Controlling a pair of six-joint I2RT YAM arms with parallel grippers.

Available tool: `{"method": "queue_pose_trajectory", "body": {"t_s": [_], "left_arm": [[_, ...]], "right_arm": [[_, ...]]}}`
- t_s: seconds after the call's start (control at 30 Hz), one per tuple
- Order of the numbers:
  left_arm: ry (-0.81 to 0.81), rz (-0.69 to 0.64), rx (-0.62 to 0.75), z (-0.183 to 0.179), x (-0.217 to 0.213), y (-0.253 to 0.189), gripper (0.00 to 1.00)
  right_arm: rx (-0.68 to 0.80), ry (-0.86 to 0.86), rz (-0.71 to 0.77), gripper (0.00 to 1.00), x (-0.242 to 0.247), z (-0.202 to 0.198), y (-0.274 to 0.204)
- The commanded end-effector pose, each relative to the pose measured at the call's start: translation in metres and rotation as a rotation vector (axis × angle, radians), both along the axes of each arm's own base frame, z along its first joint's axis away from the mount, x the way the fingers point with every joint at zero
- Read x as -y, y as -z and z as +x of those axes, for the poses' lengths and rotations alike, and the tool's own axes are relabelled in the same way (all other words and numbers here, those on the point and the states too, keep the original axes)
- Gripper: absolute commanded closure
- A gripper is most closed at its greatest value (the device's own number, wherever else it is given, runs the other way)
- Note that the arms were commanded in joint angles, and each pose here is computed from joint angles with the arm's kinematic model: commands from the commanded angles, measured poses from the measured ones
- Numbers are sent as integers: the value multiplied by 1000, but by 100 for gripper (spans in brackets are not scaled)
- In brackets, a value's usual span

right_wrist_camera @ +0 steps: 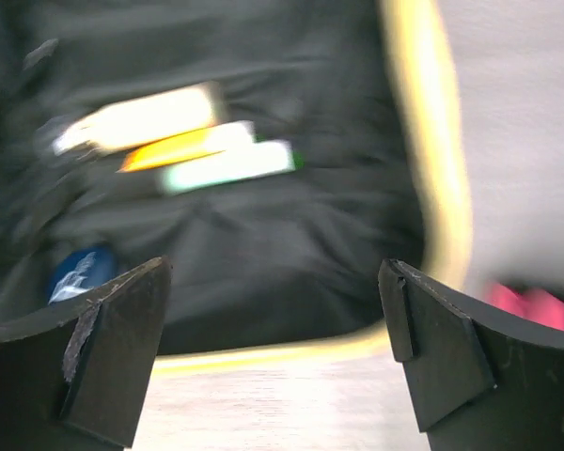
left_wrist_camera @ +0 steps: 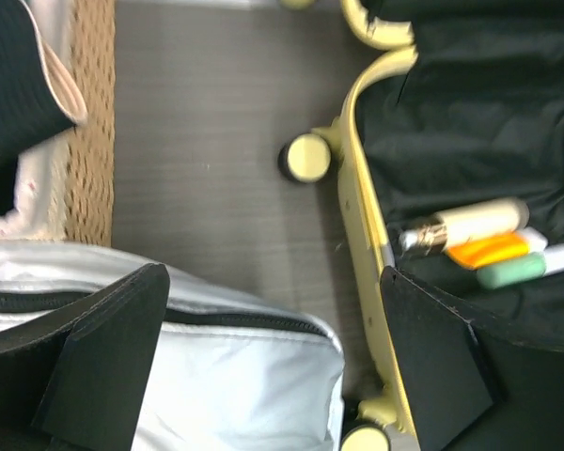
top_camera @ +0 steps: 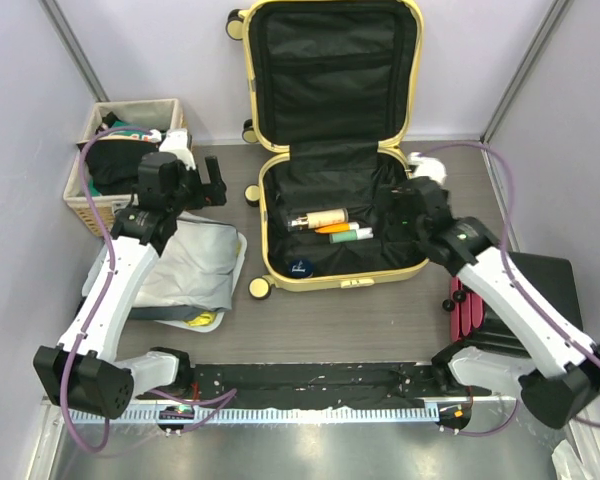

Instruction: Open, take out, and arrange the luggage

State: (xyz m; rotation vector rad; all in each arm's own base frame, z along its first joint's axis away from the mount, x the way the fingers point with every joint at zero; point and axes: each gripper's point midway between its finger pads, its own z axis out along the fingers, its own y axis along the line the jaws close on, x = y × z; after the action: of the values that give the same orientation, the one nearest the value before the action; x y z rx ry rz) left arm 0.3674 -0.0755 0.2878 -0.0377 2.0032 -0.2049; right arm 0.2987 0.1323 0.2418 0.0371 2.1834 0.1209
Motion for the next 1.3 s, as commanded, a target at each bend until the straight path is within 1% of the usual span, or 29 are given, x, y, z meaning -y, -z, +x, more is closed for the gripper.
{"method": "queue_pose_trajectory", "body": {"t_s": [0.0,0.03,0.1,0.13,0.2,0.27,0.33,0.37,0.47,0.5,0.57,0.6,0.67,0.7,0.8,0.93,1.0,1.03,1.1,1.23,1.27], "left_arm": [[99,-26,-6,-8,15,11,0],[108,-52,-27,-10,19,15,0],[159,-91,-45,-13,31,18,0],[172,-100,-49,-13,34,19,0],[185,-107,-57,-13,36,17,0],[186,-107,-68,-13,36,19,0],[192,-109,-73,-15,37,19,0],[193,-113,-69,-15,38,17,0],[207,-126,-58,-18,40,12,0],[209,-130,-53,-19,41,10,0],[213,-136,-50,-19,42,9,0],[213,-139,-49,-20,42,9,0],[213,-142,-42,-21,42,6,0],[214,-142,-38,-21,42,5,0],[214,-142,-38,-21,42,5,0],[216,-140,-34,-22,42,4,0],[215,-141,-31,-22,42,3,0],[214,-139,-34,-22,41,4,0],[216,-138,-33,-21,42,4,0],[233,-151,-40,-23,45,4,0],[234,-154,-43,-22,46,5,0]], "right_arm": [[-61,361,-80,0,101,-42,-5],[-47,468,-126,0,126,-47,-8],[-71,539,-203,1,149,-66,-7],[-74,570,-212,0,154,-71,-8],[-135,580,-197,1,153,-83,0],[-188,587,-108,2,142,-92,14],[-192,632,-62,4,143,-101,24],[-185,657,-17,5,141,-103,25],[-165,729,71,13,139,-107,29],[-156,765,79,18,142,-107,31],[-172,852,61,19,150,-114,42],[-142,936,71,21,157,-114,44],[-174,998,32,23,161,-118,54],[-170,1043,45,23,161,-117,57],[-215,1112,7,25,161,-115,66],[-261,1161,-52,32,160,-113,73],[-276,1181,-45,33,159,-115,79],[-275,1205,-4,33,156,-117,81],[-273,1225,19,33,156,-121,85],[-217,1274,109,32,159,-129,84],[-204,1275,111,32,161,-128,83]]}}
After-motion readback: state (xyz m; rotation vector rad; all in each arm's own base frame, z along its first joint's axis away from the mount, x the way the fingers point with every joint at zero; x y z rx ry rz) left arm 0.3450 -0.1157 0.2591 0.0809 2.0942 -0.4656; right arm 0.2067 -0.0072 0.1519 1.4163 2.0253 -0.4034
